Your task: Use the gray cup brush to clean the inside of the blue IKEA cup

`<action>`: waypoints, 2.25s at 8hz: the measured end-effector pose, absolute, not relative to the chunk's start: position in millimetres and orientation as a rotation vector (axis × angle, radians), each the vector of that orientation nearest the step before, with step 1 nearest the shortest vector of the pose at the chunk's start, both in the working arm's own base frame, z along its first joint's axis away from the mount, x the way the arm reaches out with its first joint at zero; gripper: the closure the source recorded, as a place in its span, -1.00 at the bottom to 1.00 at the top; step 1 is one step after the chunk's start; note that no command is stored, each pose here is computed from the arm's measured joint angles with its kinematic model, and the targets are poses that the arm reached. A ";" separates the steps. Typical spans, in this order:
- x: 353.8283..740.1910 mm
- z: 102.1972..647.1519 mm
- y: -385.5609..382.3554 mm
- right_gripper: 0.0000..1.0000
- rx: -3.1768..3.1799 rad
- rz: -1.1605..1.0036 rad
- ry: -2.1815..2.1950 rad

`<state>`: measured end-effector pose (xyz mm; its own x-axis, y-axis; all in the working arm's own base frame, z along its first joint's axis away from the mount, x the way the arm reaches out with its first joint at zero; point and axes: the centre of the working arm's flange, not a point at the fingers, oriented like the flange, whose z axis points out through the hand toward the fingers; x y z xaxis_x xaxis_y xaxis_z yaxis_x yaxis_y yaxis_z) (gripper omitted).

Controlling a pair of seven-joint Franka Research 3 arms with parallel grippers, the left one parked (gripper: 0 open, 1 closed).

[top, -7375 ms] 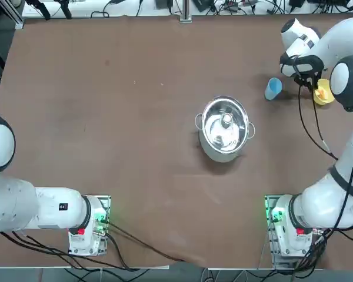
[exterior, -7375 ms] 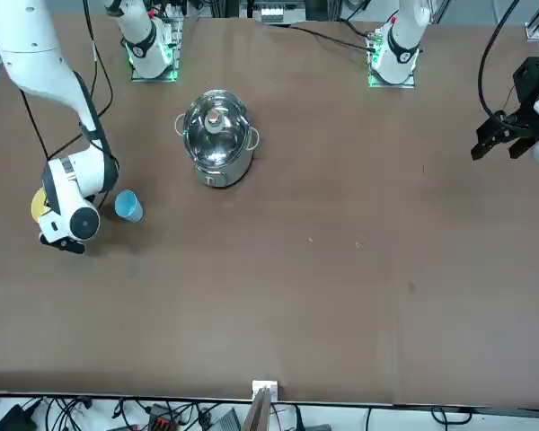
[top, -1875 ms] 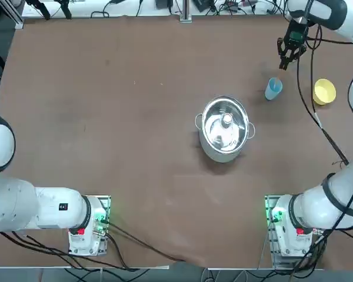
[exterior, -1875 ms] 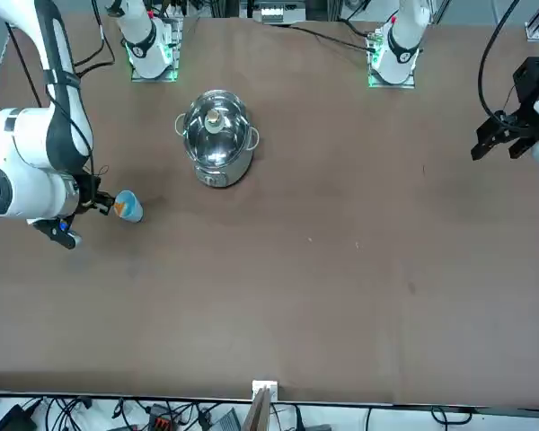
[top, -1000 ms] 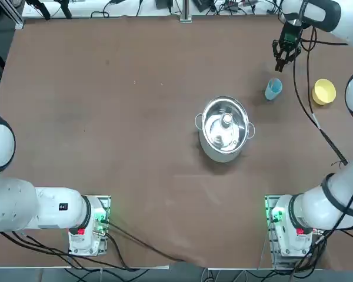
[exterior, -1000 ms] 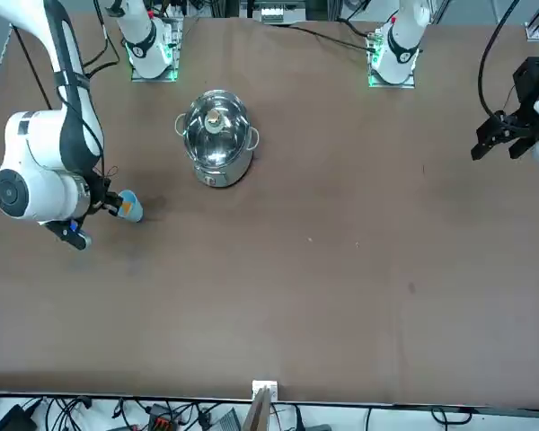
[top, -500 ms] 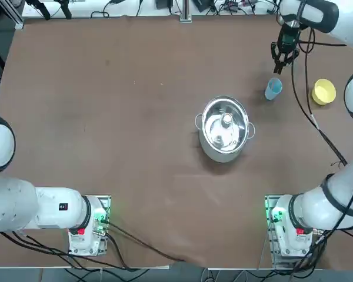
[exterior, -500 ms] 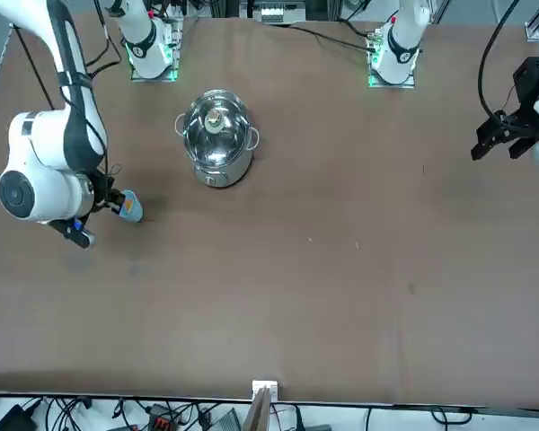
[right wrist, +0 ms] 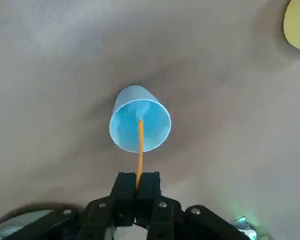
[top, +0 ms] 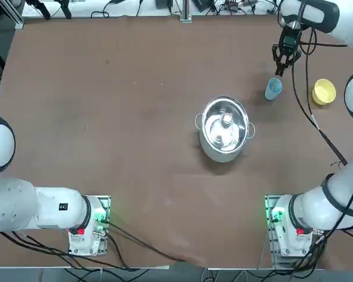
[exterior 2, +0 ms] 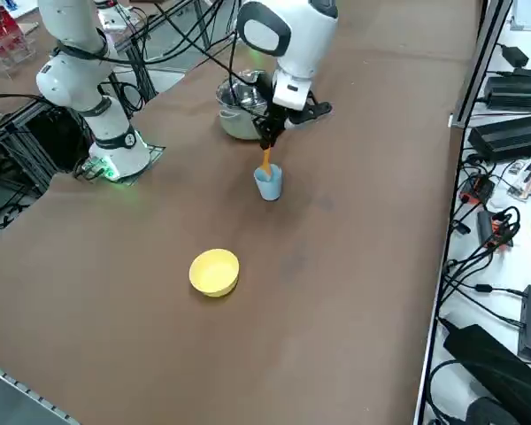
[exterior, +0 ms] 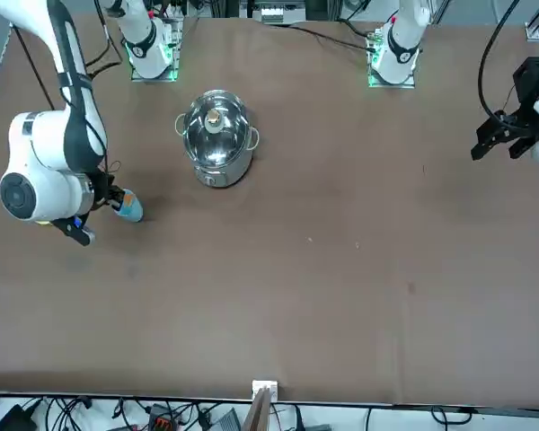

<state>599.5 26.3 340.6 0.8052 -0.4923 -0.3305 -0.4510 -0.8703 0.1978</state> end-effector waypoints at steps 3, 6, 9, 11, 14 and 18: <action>599.8 339.4 3.9 0.95 2.870 -0.576 -0.809; 605.2 340.4 4.7 0.95 2.887 -0.530 -0.811; 610.5 336.7 12.9 0.95 2.897 -0.510 -0.803; 610.8 335.6 25.5 0.95 2.899 -0.506 -0.794; 609.9 335.5 44.0 0.95 2.900 -0.506 -0.794; 604.7 331.9 45.0 0.95 2.875 -0.553 -0.793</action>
